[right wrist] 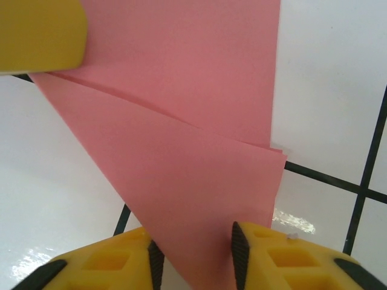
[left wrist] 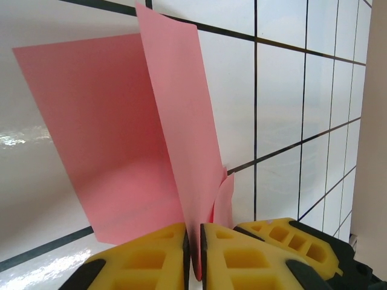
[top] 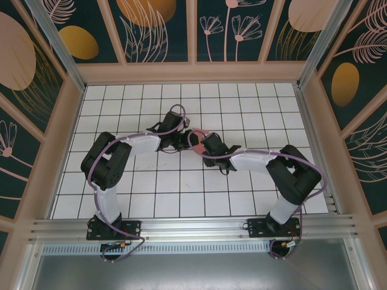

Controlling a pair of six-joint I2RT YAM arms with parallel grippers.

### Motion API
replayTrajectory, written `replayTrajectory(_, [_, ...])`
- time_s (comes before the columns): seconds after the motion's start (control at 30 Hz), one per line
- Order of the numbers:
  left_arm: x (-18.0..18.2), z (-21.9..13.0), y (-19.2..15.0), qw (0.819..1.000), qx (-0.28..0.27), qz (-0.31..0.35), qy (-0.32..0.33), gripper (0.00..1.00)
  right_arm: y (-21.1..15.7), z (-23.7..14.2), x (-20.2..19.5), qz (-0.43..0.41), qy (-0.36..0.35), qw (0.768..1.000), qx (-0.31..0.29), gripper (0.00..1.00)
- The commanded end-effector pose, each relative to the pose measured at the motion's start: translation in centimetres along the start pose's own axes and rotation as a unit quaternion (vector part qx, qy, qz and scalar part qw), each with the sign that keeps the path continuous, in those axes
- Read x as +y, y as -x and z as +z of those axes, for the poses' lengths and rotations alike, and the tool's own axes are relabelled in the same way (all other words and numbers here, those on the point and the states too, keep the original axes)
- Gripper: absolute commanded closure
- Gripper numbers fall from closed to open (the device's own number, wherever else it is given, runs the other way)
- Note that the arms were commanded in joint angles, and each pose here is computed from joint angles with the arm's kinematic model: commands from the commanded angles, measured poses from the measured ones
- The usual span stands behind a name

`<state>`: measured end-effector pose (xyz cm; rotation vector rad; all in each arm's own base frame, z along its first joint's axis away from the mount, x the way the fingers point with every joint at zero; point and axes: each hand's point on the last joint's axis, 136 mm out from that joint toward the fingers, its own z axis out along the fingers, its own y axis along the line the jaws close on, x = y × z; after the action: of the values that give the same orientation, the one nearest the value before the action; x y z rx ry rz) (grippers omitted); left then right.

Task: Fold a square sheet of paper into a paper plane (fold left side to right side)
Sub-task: Fourth fold the wing at the center of the table.

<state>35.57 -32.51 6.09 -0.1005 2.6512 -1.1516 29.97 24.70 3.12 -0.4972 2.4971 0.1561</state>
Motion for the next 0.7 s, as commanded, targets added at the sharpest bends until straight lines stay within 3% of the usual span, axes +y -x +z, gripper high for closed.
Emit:
replayTrajectory(0.0, [-2.1,-1.1,0.6,1.000,-0.009,0.020,-0.015,0.82,0.2,0.3,0.3,0.000,0.013,1.000,-0.002,0.66])
replayTrajectory(0.17, [-2.7,-1.9,1.1,0.999,-0.017,0.032,-0.012,0.72,-0.4,0.4,0.6,0.002,0.027,1.000,0.006,0.77])
replayTrajectory(0.37, [-3.5,-4.4,2.7,0.998,-0.045,0.042,-0.011,0.56,-0.6,0.2,1.1,0.008,0.049,0.999,0.008,0.81])
replayTrajectory(0.67, [-1.6,-8.0,3.9,0.996,-0.087,0.025,0.001,0.52,-0.5,-0.2,2.8,0.034,0.108,0.994,0.006,0.85])
